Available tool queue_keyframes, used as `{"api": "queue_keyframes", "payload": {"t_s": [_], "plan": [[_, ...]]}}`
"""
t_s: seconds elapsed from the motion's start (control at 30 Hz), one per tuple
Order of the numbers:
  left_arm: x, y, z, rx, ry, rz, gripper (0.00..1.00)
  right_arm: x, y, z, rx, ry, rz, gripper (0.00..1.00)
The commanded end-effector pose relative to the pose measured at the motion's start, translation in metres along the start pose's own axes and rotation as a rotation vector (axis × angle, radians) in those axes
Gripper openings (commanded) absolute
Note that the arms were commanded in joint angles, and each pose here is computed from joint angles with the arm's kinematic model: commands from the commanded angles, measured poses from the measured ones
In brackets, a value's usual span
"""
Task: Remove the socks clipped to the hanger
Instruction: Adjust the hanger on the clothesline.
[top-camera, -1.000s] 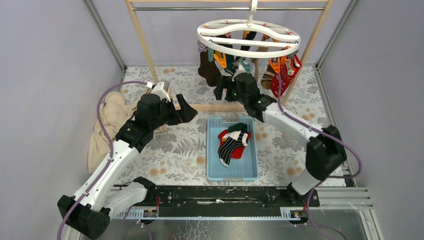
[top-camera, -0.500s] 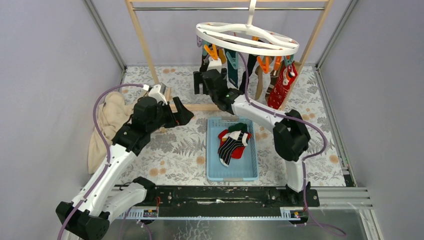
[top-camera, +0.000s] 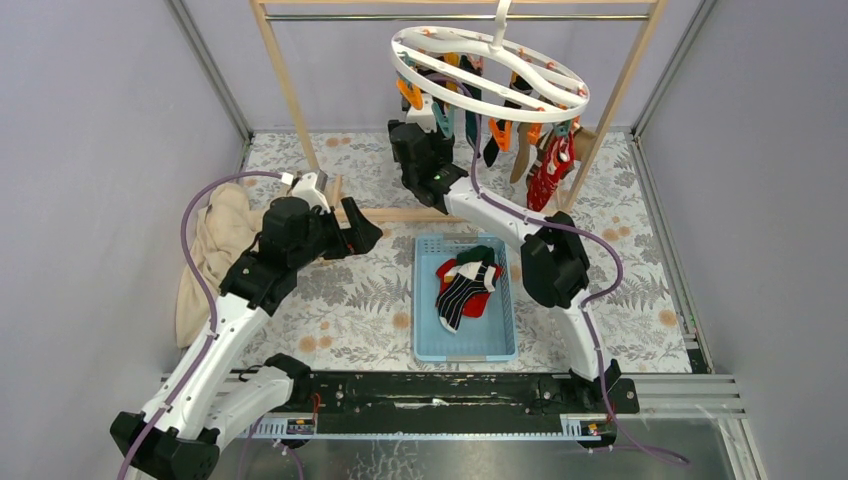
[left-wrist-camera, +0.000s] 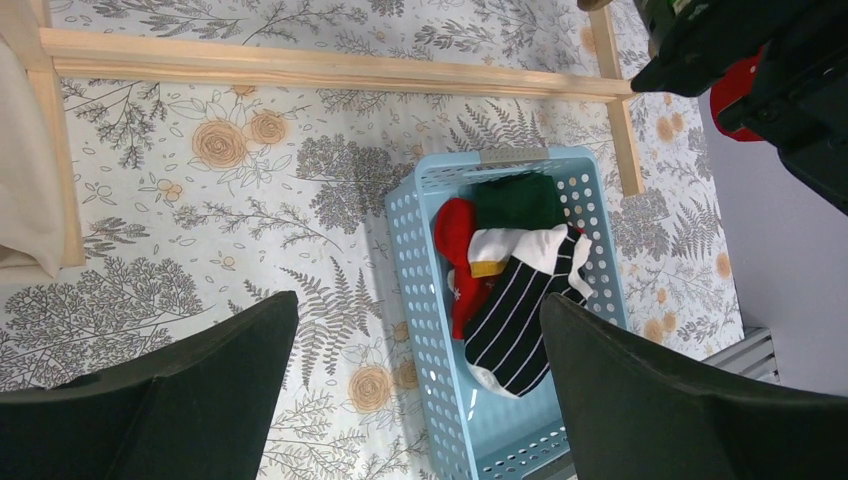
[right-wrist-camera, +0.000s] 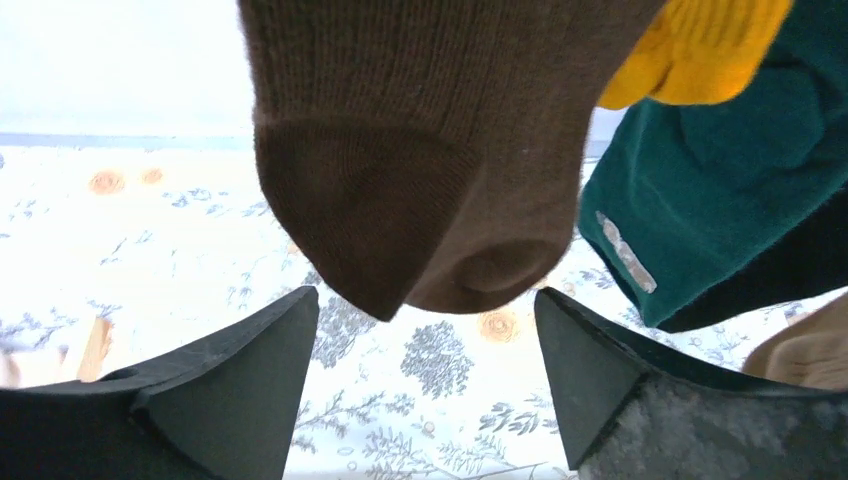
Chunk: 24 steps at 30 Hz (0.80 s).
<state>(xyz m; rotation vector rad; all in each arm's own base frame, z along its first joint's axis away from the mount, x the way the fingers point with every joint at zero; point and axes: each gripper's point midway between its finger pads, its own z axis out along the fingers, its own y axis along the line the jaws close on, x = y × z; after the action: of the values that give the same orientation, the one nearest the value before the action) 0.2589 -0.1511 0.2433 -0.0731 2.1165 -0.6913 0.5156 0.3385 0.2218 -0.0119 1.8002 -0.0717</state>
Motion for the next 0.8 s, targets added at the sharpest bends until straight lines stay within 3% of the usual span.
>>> {"api": "queue_keyframes", "payload": {"t_s": [0.0, 0.07, 0.2, 0.3, 0.47, 0.77], "plan": [[0.001, 0.005, -0.003, -0.004, -0.005, 0.023, 0.99, -0.045, -0.019, 0.002, 0.116, -0.122, 0.004, 0.77], [0.001, 0.005, -0.003, -0.003, -0.004, 0.024, 0.99, -0.046, -0.022, 0.003, 0.126, -0.129, -0.019, 0.62], [0.002, 0.006, -0.002, 0.0, 0.003, 0.024, 0.99, -0.045, -0.019, -0.002, 0.083, -0.129, -0.027, 0.22], [0.001, 0.004, -0.002, 0.005, 0.002, 0.022, 0.99, -0.043, -0.014, -0.01, 0.01, -0.118, -0.014, 0.05], [0.0, 0.004, -0.004, 0.004, -0.003, 0.02, 0.99, -0.037, 0.005, -0.032, -0.161, -0.094, 0.008, 0.0], [-0.001, 0.004, -0.008, 0.002, -0.012, 0.008, 0.99, -0.026, 0.015, -0.088, -0.256, -0.094, -0.071, 0.0]]}}
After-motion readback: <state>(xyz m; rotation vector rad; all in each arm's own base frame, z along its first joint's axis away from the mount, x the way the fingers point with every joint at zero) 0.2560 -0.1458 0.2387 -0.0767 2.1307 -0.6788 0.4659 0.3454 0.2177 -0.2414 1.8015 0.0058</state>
